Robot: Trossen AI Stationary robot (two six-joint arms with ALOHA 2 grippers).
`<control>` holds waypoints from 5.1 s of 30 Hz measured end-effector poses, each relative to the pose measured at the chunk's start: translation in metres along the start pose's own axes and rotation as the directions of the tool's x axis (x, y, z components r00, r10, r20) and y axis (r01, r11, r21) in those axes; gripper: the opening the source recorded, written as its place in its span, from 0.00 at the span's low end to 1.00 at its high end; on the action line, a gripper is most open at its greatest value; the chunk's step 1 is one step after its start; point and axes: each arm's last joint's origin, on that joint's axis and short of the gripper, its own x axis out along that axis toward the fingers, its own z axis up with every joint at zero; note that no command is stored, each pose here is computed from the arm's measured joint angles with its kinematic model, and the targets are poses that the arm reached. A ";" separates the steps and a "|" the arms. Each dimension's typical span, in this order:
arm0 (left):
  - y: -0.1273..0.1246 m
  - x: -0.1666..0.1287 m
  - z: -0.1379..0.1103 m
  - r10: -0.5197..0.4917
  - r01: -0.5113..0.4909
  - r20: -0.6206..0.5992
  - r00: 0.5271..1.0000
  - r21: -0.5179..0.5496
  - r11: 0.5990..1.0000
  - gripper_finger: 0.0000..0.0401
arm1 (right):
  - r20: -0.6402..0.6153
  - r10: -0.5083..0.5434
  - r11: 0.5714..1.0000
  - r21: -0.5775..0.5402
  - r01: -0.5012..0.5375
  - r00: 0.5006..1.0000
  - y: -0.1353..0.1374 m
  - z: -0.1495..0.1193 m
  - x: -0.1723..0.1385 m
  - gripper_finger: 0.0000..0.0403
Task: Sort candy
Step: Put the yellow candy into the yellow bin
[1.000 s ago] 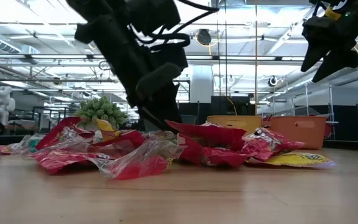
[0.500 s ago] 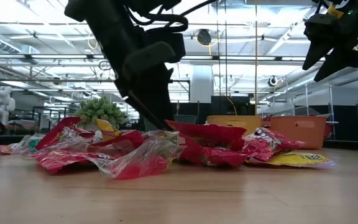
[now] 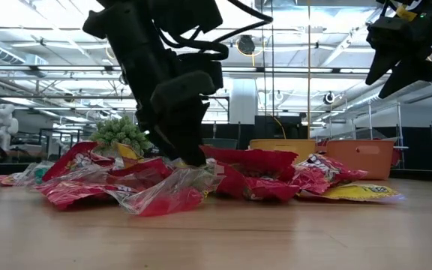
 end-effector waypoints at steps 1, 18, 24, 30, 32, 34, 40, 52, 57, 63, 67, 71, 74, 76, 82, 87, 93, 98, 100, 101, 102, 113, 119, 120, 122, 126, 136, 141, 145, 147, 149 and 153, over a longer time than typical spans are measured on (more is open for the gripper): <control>0.000 -0.001 0.000 -0.002 0.002 -0.001 1.000 -0.012 1.000 0.69 | 0.000 0.000 1.000 -0.004 0.000 1.000 0.000 0.000 0.000 0.74; 0.000 -0.026 0.008 -0.087 0.087 0.026 0.996 0.003 0.996 0.03 | -0.001 -0.006 0.999 -0.033 0.006 1.000 0.000 0.000 0.000 0.74; 0.005 -0.058 0.018 -0.113 0.113 0.116 0.987 0.003 0.994 0.01 | -0.001 -0.006 0.999 -0.034 0.006 1.000 0.000 0.000 0.000 0.74; 0.021 -0.093 0.034 -0.116 0.131 0.247 0.962 -0.043 0.990 0.01 | 0.000 -0.005 1.000 -0.026 0.005 1.000 0.000 0.000 0.000 0.74; 0.031 -0.103 0.041 -0.109 0.137 0.295 0.949 -0.078 0.987 0.01 | 0.002 -0.004 1.000 -0.016 0.004 1.000 0.000 0.000 0.000 0.74; 0.042 -0.108 0.051 -0.099 0.146 0.353 0.931 -0.110 0.983 0.01 | 0.010 0.001 1.000 -0.007 -0.001 1.000 0.000 0.001 0.000 0.74; 0.088 -0.116 0.092 -0.114 0.153 0.476 0.872 -0.045 0.987 0.01 | 0.028 0.013 1.000 0.026 -0.014 1.000 0.002 0.003 0.000 0.74; 0.196 -0.075 0.183 -0.047 0.070 0.515 0.856 -0.026 0.997 0.03 | 0.075 0.022 0.989 0.146 -0.033 0.997 0.003 0.007 0.000 0.74; 0.225 -0.059 0.204 -0.013 0.026 0.527 0.850 -0.018 1.000 0.16 | 0.119 -0.008 0.976 0.218 -0.018 0.993 0.003 0.009 0.000 0.74; 0.246 -0.038 0.224 -0.066 0.054 0.526 0.848 0.039 0.998 0.37 | 0.130 -0.025 0.960 0.280 -0.012 0.991 0.003 0.010 0.000 0.74; 0.246 -0.045 0.233 -0.067 0.015 0.534 0.843 0.101 0.995 0.47 | 0.129 -0.028 0.955 0.297 -0.011 0.991 0.003 0.010 0.000 0.74; 0.237 -0.055 0.233 -0.077 -0.033 0.524 0.848 0.196 0.980 0.50 | 0.135 -0.039 0.955 0.298 -0.003 0.990 0.003 0.010 0.001 0.74; 0.235 -0.072 0.229 -0.075 -0.024 0.496 0.865 0.189 0.982 0.50 | 0.153 -0.066 0.953 0.301 0.018 0.986 0.002 0.011 0.001 0.74; 0.234 -0.084 0.223 -0.077 -0.004 0.456 0.887 0.175 0.985 0.50 | 0.159 -0.072 0.953 0.303 0.021 0.985 0.003 0.012 0.001 0.74; 0.246 -0.098 0.197 -0.074 0.054 0.360 0.930 0.064 0.996 0.50 | 0.162 -0.090 0.952 0.303 0.037 0.983 0.003 0.012 0.002 0.74; 0.241 -0.095 0.156 0.039 -0.009 0.273 0.961 -0.112 0.994 0.50 | 0.158 -0.090 0.958 0.283 0.042 0.983 0.003 0.012 0.002 0.74; 0.203 -0.099 0.104 0.219 -0.129 0.271 0.938 -0.314 0.941 0.50 | 0.153 -0.082 0.964 0.261 0.040 0.985 0.003 0.012 0.002 0.74; 0.170 -0.098 0.067 0.301 -0.163 0.250 0.920 -0.453 0.876 0.50 | 0.142 -0.064 0.976 0.213 0.033 0.988 0.003 0.012 0.003 0.74; 0.157 -0.093 0.055 0.322 -0.168 0.243 0.915 -0.497 0.851 0.50 | 0.142 -0.065 0.980 0.197 0.036 0.988 0.003 0.012 0.003 0.74; 0.150 -0.091 0.050 0.335 -0.170 0.243 0.910 -0.518 0.838 0.50 | 0.142 -0.065 0.981 0.189 0.037 0.988 0.003 0.012 0.003 0.74; 0.142 -0.088 0.046 0.344 -0.172 0.244 0.907 -0.531 0.830 0.50 | 0.142 -0.065 0.982 0.182 0.038 0.988 0.003 0.012 0.003 0.74; 0.094 -0.031 0.027 0.363 -0.169 0.241 0.900 -0.575 0.800 0.51 | 0.104 -0.006 0.991 0.136 -0.009 0.995 0.005 0.011 0.003 0.74; 0.085 0.014 0.013 0.381 -0.208 0.172 0.908 -0.605 0.769 0.51 | 0.091 0.016 0.992 0.122 -0.027 0.996 0.006 0.010 0.003 0.74; 0.084 0.023 0.011 0.384 -0.216 0.163 0.909 -0.604 0.767 0.51 | 0.087 0.023 0.992 0.119 -0.033 0.996 0.006 0.010 0.003 0.74; 0.086 0.040 0.007 0.397 -0.239 0.143 0.907 -0.601 0.762 0.51 | 0.084 0.027 0.992 0.119 -0.037 0.996 0.006 0.010 0.003 0.74; 0.085 0.061 0.001 0.398 -0.232 0.127 0.909 -0.638 0.734 0.45 | 0.073 0.047 0.991 0.118 -0.055 0.996 0.007 0.010 0.003 0.74; 0.069 0.023 -0.001 0.350 -0.196 0.125 0.928 -0.637 0.746 0.02 | 0.059 0.070 0.991 0.112 -0.076 0.996 0.007 0.009 0.003 0.74; 0.072 -0.021 0.007 0.349 -0.163 0.176 0.921 -0.638 0.752 0.01 | 0.059 0.069 0.992 0.100 -0.075 0.996 0.007 0.009 0.003 0.74; 0.073 -0.056 0.015 0.328 -0.113 0.263 0.908 -0.599 0.793 0.01 | 0.065 0.067 0.994 0.082 -0.072 0.996 0.007 0.010 0.003 0.74; 0.075 -0.074 0.022 0.317 -0.078 0.315 0.895 -0.588 0.805 0.01 | 0.069 0.068 0.994 0.080 -0.073 0.995 0.008 0.010 0.003 0.74; 0.078 -0.086 0.031 0.308 -0.060 0.354 0.883 -0.565 0.823 0.00 | 0.077 0.073 0.994 0.080 -0.079 0.994 0.008 0.011 0.003 0.74; 0.094 -0.101 0.062 0.247 -0.011 0.432 0.867 -0.479 0.877 0.00 | 0.112 0.094 0.991 0.086 -0.104 0.989 0.010 0.014 0.002 0.74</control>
